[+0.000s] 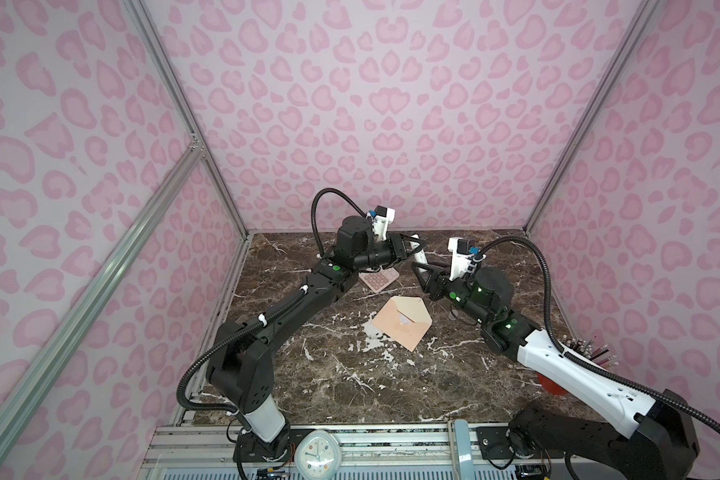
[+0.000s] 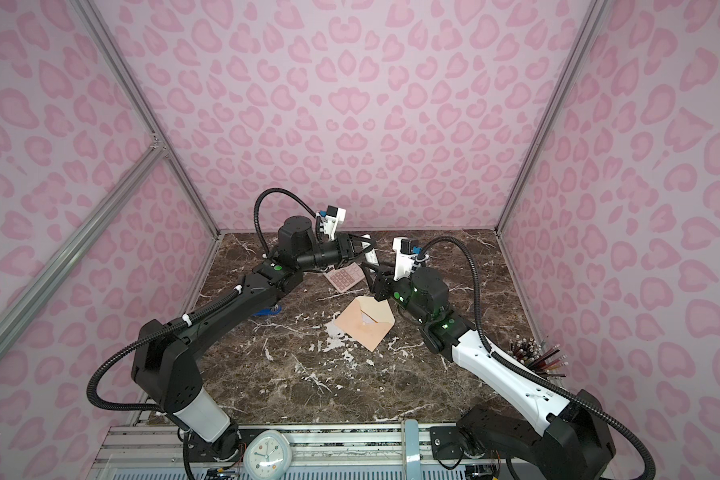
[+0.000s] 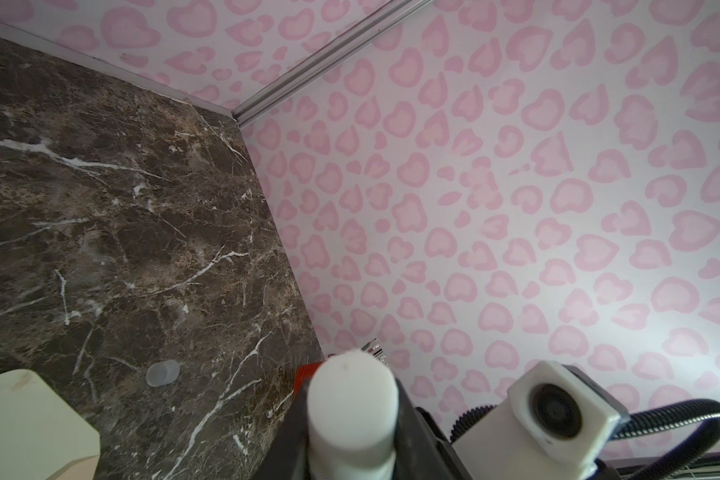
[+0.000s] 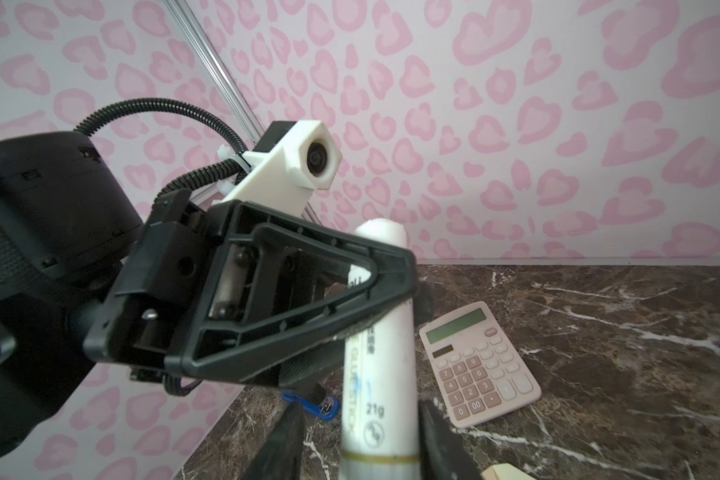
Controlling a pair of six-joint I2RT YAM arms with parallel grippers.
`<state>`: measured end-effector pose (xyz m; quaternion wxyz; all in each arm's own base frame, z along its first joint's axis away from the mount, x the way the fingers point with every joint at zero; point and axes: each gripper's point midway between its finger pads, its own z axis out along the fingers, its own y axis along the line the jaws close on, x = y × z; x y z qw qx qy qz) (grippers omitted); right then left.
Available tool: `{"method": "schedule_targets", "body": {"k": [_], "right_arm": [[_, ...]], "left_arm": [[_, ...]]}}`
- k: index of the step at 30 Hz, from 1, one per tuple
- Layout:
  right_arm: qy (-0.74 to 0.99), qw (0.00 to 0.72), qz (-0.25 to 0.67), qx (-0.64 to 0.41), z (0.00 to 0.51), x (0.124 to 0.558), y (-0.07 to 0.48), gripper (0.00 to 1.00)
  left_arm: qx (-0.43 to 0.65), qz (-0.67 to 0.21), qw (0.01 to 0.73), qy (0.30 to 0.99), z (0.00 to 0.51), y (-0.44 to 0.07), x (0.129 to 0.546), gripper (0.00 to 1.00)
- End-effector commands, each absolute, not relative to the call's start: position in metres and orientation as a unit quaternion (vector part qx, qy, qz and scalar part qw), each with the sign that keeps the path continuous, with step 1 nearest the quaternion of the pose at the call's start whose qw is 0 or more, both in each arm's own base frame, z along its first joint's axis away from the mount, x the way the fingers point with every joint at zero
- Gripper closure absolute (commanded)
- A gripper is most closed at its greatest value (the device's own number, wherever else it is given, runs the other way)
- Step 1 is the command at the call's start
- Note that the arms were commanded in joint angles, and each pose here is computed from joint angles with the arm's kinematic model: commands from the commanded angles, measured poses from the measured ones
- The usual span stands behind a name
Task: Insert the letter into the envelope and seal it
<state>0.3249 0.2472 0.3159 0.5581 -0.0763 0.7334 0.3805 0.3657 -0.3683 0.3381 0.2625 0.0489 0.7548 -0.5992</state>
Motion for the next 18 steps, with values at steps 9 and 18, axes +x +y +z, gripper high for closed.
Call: {"method": "schedule_targets", "body": {"k": [9,18], "right_arm": [[0.757,0.534,0.362,-0.101,0.2959,0.3225,0.2512,0.77],[0.754,0.53,0.38,-0.078,0.3034,0.3287,0.2546,0.87]], "left_arm": [[0.086,-0.572,0.278,0.766,0.3414,-0.364,0.3611,0.9],[0.092,-0.578,0.263,0.767,0.3366,-0.3684,0.3577,0.66]]}}
